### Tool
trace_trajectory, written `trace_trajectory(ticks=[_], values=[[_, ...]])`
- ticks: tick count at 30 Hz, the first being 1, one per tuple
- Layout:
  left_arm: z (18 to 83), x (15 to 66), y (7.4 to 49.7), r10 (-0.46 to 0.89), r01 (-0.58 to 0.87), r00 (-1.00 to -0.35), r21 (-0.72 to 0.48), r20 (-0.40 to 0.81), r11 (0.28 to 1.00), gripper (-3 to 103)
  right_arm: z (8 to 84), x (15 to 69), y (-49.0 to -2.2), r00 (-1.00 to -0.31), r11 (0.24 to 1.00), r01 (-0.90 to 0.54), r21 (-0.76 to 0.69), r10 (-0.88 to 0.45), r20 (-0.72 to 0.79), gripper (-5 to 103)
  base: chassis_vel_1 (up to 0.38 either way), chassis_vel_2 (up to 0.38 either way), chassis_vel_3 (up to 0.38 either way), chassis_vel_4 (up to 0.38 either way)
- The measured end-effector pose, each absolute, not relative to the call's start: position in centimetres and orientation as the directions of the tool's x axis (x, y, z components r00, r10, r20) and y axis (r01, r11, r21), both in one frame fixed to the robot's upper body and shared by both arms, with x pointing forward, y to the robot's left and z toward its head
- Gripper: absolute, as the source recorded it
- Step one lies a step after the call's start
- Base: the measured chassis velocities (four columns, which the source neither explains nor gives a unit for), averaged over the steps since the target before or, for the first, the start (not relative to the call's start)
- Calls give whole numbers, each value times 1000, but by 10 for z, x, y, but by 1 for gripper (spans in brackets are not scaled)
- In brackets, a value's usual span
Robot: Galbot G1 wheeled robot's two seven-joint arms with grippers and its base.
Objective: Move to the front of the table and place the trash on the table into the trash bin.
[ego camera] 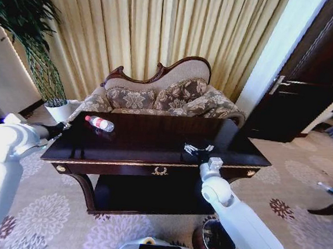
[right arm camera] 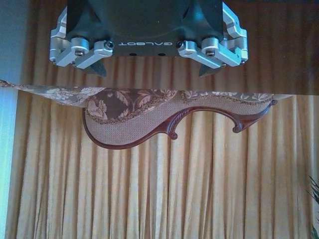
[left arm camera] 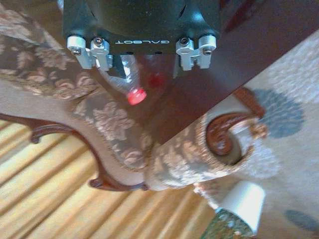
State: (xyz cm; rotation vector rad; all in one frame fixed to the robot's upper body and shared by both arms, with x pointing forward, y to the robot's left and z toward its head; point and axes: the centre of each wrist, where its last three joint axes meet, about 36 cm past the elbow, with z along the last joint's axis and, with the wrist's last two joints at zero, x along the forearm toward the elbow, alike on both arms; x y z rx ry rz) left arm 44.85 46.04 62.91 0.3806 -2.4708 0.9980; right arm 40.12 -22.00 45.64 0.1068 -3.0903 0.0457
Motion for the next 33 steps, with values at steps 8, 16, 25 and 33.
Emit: trace_trajectory(ticks=[8,16,25,33], values=[[645,485,473,-94,-427,-845,-559,526,711,86,453,401,-218,-996,997,-71,-28,-70,50,100,0,0,0,0],[656,527,460,-78,-441,-823,-545,563,713,100,450,400,-219,-997,997,-67,-29,-66,49,100,0,0,0,0],[653,574,442,-62,-456,-797,-531,601,714,100,449,402,-222,-997,998,-60,-34,-58,46,100,0,0,0,0],[657,597,422,-86,-502,-762,-502,642,704,100,448,404,-222,-997,998,-57,-36,-55,45,100,0,0,0,0]])
